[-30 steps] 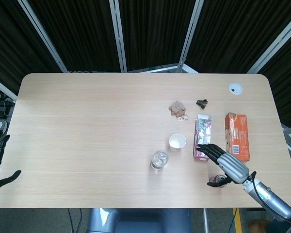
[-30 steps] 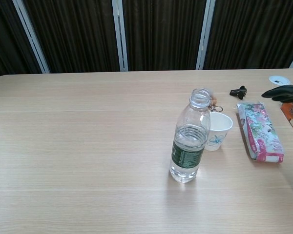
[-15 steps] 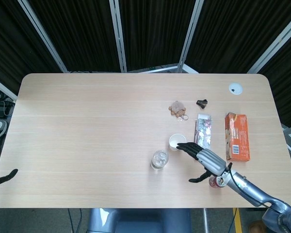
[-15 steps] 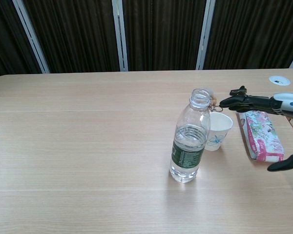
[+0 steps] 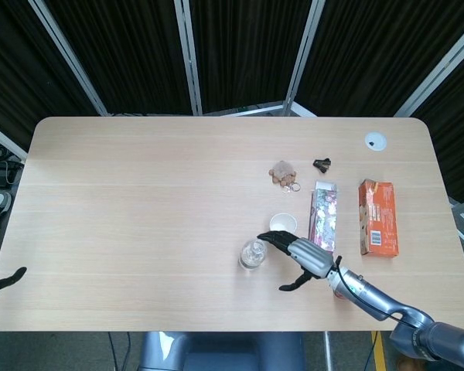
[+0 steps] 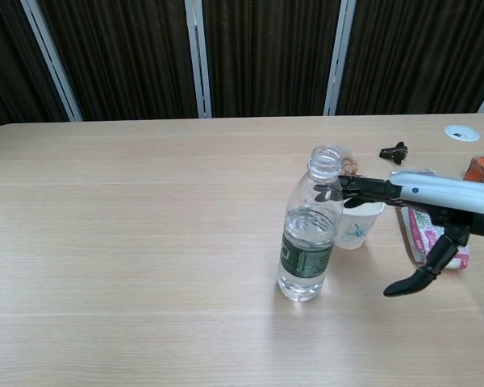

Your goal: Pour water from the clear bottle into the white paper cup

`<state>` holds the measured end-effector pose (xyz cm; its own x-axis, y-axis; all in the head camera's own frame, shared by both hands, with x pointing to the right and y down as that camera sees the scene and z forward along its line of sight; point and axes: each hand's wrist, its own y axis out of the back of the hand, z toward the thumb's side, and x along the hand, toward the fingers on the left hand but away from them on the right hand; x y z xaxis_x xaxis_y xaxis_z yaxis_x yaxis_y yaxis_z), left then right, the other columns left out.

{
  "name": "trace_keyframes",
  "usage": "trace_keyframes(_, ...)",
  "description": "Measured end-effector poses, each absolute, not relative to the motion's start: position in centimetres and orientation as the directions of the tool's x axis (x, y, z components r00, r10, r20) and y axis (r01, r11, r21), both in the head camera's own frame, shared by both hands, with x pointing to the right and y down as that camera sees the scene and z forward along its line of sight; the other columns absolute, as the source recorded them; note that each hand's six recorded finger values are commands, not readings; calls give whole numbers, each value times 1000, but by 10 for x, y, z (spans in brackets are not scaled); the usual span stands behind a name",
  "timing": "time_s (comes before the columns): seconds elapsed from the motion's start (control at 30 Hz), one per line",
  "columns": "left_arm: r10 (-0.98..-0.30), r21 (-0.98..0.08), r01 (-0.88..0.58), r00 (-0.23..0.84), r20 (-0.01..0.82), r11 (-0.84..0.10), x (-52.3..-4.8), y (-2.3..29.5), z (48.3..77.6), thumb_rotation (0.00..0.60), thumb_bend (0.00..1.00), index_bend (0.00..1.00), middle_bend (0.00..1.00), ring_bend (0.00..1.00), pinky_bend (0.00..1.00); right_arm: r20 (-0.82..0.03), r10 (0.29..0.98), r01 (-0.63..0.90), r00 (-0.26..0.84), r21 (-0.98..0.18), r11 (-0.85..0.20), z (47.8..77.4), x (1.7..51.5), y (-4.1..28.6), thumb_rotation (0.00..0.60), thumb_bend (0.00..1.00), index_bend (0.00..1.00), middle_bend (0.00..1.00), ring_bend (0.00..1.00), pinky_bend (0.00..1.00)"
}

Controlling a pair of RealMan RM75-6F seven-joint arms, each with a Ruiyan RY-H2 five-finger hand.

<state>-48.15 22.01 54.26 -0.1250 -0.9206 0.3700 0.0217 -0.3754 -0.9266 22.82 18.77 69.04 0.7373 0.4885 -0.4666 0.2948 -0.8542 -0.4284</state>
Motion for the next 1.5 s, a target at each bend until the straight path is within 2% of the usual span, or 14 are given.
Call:
trace_keyframes(0.73,-913,-920,32,-139,383,-391,-483,218,549,600,0,0,0,0,0,-472,493,362,731,-344,-866,713,204,182,600,0,0,71,9,141)
trace_keyframes(1.13,-912,-919,34,-143,385,-393,-483,218,550,600,0,0,0,0,0,-458,523,409,718,-331,-851,718,183,173,600,0,0,71,9,154)
trace_keyframes(1.5,-909,-917,34,-147,390,-398,-484,217,551,600,0,0,0,0,0,-472,517,412,714,-313,-855,724,164,171,600,0,0,71,9,154)
